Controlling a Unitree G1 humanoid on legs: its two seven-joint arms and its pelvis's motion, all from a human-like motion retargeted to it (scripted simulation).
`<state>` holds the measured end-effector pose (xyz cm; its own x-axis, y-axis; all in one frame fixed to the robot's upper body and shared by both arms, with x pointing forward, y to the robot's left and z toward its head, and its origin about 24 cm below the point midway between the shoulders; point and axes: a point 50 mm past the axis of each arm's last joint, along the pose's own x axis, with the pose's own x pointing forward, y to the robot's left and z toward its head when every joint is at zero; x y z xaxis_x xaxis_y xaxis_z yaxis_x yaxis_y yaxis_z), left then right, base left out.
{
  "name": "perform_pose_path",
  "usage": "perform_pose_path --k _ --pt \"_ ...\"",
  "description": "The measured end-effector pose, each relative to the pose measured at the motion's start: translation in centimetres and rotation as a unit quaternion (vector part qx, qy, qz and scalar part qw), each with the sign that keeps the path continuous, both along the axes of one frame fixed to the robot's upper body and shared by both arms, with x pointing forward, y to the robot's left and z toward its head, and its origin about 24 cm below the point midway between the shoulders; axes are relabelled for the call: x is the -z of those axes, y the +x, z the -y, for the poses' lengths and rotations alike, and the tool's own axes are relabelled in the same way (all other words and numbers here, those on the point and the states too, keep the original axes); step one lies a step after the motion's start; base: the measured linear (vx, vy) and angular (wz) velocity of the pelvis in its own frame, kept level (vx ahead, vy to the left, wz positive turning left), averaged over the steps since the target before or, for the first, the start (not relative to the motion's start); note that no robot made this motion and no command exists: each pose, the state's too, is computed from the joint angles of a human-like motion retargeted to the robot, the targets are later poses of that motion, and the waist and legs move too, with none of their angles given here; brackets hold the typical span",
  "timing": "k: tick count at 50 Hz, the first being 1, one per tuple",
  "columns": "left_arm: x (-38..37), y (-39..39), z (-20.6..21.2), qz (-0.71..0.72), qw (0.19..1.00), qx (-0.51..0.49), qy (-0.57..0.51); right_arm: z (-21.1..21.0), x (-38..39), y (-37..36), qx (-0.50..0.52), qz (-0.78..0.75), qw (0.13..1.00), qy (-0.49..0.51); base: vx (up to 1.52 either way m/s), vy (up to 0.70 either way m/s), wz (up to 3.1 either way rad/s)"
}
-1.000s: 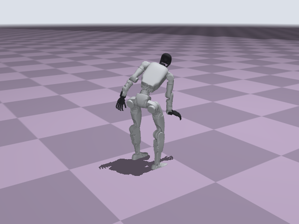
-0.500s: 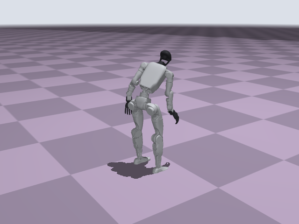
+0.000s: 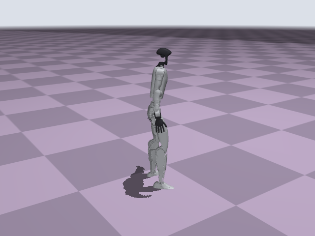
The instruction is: Walk run
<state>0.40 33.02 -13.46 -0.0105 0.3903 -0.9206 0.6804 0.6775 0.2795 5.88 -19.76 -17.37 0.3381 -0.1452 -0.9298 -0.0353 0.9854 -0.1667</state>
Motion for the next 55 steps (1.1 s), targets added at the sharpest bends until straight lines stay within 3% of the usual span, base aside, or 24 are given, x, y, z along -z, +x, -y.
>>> perform_pose_path --k 7,11,18,25,32,44,50,55 --pt "1.0 5.3 2.9 0.155 0.981 -0.046 -0.106 -0.6 0.2 -10.1 0.216 -0.172 0.959 0.067 0.06 -0.11 -1.63" --pt "1.0 7.3 4.2 0.223 0.956 -0.103 -0.161 -2.7 -0.5 -14.5 0.262 -0.264 0.921 0.115 0.06 -0.3 -1.71" --pt "1.5 7.3 5.5 0.259 0.941 -0.151 -0.156 -6.4 -1.0 -16.8 0.138 -0.3 0.925 0.19 0.09 -0.54 -0.93" --pt "2.8 5.0 9.3 0.236 0.946 -0.122 -0.186 -4.9 -0.4 -14.7 -0.004 -0.303 0.946 0.114 0.07 -0.48 -1.19" --pt "3.7 0.3 11.4 0.145 0.975 -0.048 -0.163 -2.5 0.6 -9.0 -0.008 -0.226 0.972 0.068 0.16 -0.38 -1.92" --pt "2.6 -10.9 12.8 0.012 0.987 -0.125 -0.098 0.1 0.1 1.0 -0.044 -0.047 0.998 0.005 0.41 -0.21 -1.75" --pt "1.1 -15.1 12.1 -0.057 0.981 -0.157 -0.096 -0.1 0.2 0.3 -0.047 -0.057 0.997 0.006 0.62 -0.14 -0.74" --pt "0.1 -17.0 10.6 -0.086 0.974 -0.199 -0.067 -1.2 0.7 -5.1 -0.043 -0.15 0.986 0.057 0.75 -0.08 -0.58"
